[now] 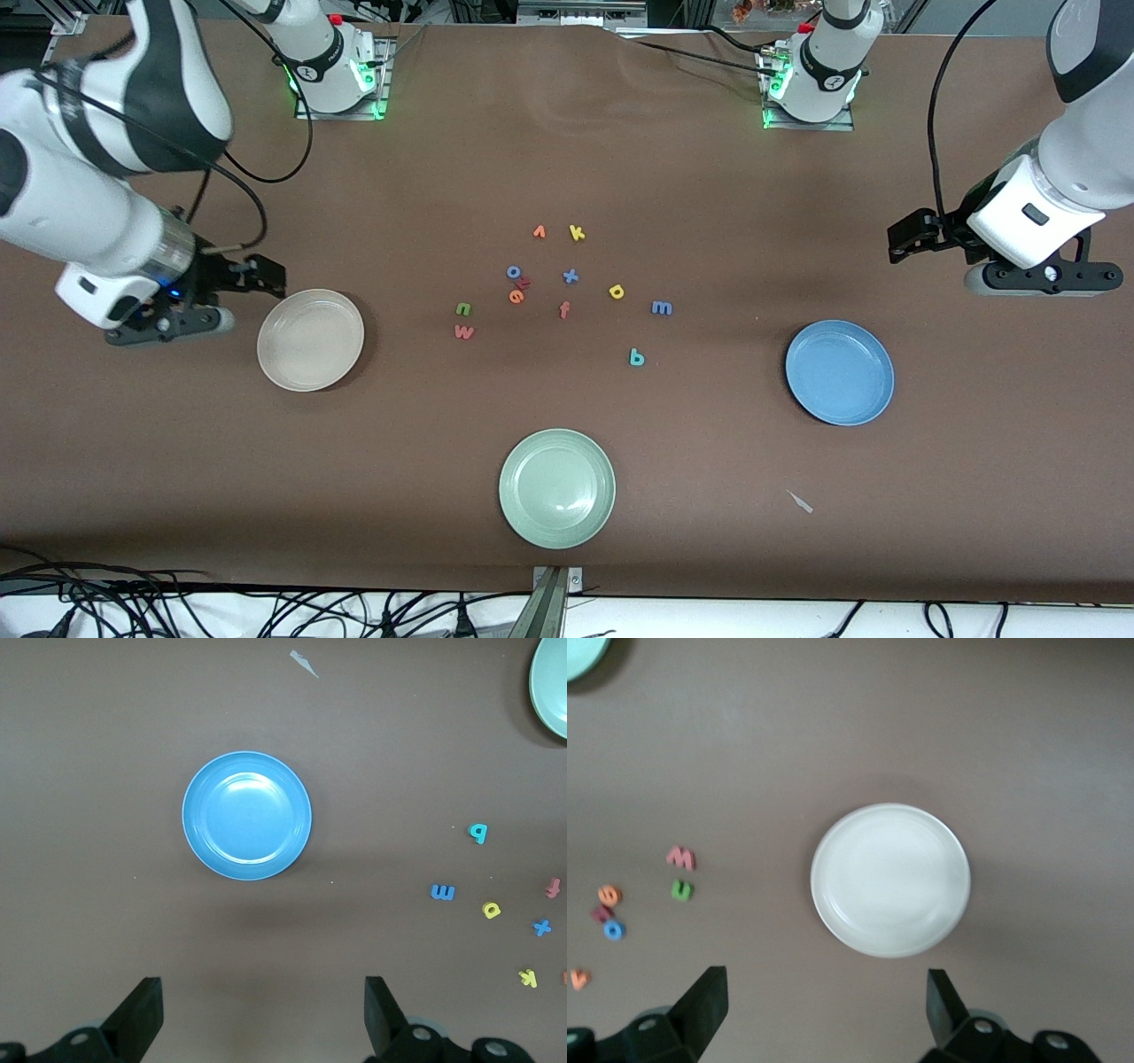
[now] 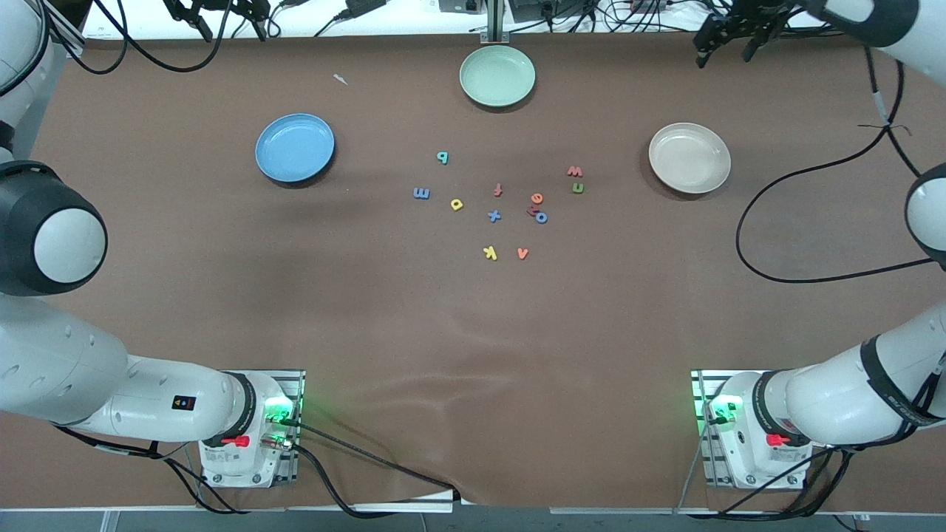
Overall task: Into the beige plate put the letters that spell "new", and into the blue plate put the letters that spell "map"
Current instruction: 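Reach the right gripper to the pink m and grasp it, then carry the pink m over the beige plate while the left gripper grasps the cyan letter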
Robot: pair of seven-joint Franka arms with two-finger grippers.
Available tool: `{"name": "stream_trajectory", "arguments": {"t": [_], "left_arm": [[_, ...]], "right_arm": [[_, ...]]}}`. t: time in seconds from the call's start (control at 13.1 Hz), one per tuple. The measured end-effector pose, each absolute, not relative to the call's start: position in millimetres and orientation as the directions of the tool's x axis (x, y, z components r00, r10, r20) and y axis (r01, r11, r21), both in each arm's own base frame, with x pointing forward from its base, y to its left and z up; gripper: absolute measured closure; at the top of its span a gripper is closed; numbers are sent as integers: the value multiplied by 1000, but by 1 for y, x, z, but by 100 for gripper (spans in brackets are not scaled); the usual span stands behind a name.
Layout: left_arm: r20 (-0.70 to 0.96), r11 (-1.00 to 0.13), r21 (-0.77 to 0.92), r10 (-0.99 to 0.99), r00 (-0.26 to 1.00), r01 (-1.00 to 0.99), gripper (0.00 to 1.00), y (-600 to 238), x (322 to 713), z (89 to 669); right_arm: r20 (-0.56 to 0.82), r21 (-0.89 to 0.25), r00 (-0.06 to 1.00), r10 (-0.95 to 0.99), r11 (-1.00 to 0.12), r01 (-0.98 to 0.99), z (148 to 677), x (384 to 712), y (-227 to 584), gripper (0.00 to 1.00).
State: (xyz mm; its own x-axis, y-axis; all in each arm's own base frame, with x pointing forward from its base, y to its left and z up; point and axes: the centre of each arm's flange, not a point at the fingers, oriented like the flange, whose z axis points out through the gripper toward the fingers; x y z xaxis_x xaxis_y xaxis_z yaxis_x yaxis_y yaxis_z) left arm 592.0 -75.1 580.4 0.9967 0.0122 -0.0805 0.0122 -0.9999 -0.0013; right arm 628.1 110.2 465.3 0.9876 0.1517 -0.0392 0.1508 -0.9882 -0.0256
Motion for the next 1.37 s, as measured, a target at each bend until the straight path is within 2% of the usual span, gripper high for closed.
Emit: {"name": "stream_trajectory", "arguments": {"t": [0.23,0.53,0.76,1.14,1.37], "left_arm": [[-81,-1000,-3,14,997,14,0,-74,592,580],[-82,-1000,-7,11,997,10,0,-76,593,579],[-96,-1000,-9,3,995,2,0,-80,595,570],[-188,-999,-10,-37,981,-40,0,-107,623,492],[-185,-994,16,-113,976,-112,0,-157,633,454]], "right_arm": [[12,-46,993,116,-992,116,411,633,152,0],[37,-72,999,38,-997,40,323,625,223,0],[27,-69,999,-29,-997,-27,284,619,250,0],[34,-100,982,-184,-979,-180,240,613,280,1],[19,-110,975,-223,-969,-219,214,599,308,1]]}}
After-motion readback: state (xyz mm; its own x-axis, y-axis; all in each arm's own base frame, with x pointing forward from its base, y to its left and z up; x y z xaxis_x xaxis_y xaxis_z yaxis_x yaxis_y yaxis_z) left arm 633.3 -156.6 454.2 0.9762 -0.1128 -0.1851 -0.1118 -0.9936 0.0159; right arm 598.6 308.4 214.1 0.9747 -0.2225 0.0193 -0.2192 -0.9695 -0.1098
